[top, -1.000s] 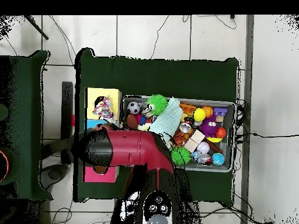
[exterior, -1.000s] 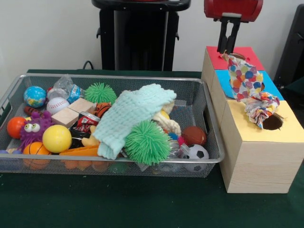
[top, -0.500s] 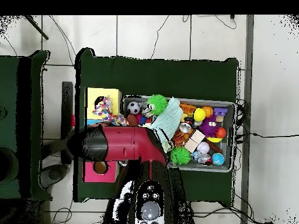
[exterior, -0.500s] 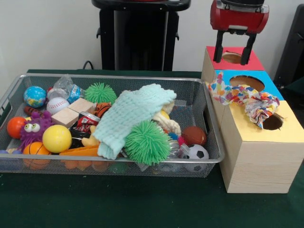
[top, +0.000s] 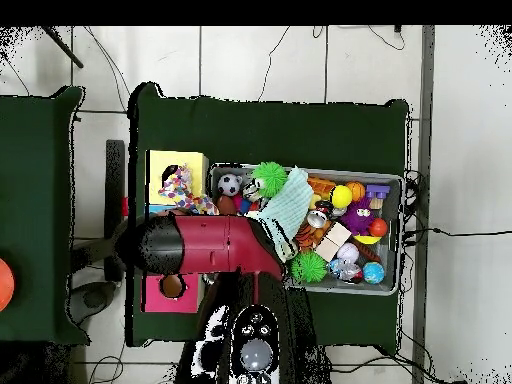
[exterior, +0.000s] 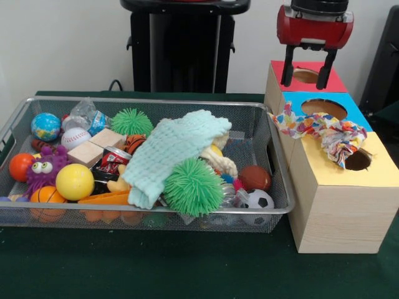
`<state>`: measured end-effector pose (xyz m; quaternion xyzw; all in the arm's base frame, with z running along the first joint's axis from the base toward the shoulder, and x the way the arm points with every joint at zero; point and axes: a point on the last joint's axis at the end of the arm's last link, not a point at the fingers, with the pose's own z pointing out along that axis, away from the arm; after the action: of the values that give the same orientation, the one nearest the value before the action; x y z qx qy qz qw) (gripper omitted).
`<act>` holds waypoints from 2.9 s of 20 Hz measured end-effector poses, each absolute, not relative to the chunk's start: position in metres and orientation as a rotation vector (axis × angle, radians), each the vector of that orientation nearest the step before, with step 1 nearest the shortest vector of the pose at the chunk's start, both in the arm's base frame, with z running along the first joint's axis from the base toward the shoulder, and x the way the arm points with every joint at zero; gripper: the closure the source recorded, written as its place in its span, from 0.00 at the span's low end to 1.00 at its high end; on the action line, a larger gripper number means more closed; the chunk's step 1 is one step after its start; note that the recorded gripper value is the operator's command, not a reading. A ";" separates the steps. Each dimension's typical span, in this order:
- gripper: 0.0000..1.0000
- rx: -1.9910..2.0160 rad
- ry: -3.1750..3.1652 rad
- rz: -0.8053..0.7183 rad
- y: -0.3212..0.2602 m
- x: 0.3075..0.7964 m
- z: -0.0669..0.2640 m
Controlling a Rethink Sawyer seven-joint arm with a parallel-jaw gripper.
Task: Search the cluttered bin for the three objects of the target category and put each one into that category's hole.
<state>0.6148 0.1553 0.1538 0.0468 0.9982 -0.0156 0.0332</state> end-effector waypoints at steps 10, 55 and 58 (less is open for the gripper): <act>0.00 0.110 3.029 -0.030 0.178 0.630 0.167; 1.00 0.107 2.982 -0.027 0.195 0.648 0.129; 1.00 0.107 2.992 -0.029 0.195 0.646 0.124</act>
<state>0.6464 0.1946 0.1236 0.0358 0.9966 -0.0097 0.0737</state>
